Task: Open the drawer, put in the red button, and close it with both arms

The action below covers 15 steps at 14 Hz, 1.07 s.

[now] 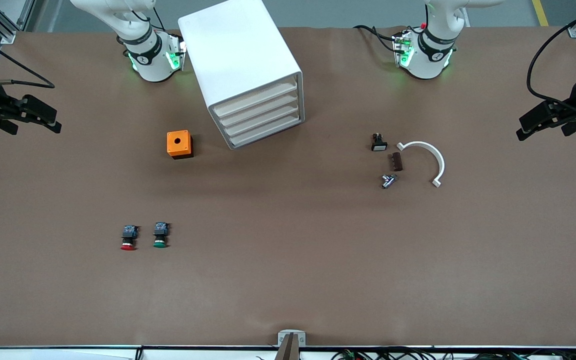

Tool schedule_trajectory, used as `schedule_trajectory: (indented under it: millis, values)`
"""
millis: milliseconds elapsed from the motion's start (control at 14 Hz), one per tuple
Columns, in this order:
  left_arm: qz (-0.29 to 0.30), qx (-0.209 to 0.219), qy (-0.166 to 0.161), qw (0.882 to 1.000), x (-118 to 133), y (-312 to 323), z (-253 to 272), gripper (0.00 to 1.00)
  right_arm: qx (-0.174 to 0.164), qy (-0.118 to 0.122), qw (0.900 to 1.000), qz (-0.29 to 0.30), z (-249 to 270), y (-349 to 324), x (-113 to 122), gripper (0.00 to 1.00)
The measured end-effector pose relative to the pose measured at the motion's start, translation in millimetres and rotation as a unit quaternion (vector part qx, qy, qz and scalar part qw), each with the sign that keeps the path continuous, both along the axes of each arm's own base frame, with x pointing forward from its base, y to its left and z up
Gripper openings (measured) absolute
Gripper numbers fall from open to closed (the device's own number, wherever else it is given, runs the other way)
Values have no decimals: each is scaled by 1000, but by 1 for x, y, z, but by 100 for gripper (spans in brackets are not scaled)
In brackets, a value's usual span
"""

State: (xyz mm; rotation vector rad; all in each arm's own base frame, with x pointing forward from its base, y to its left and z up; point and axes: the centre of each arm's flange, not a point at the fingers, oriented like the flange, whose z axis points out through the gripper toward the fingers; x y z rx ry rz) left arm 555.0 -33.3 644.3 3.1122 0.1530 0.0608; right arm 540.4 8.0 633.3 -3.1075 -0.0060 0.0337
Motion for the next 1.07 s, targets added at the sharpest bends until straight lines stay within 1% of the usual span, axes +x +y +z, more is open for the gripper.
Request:
schedule_trajectory:
  millis: [214,498,712,1068]
  values:
    - [0,0,-1,1000,0,0,0,100,-11,-1,1000,0,0,-2,0,100]
    - [2,0,5,1000,0,3,-5,100,-12,-3,1000,0,0,-3,1,100]
    - [13,1,28,1000,7,14,-28,100,-12,-4,1000,0,1,-3,1,100]
    - [13,2,83,996,36,13,-95,100,-12,-4,1000,-1,1,-3,1,100]
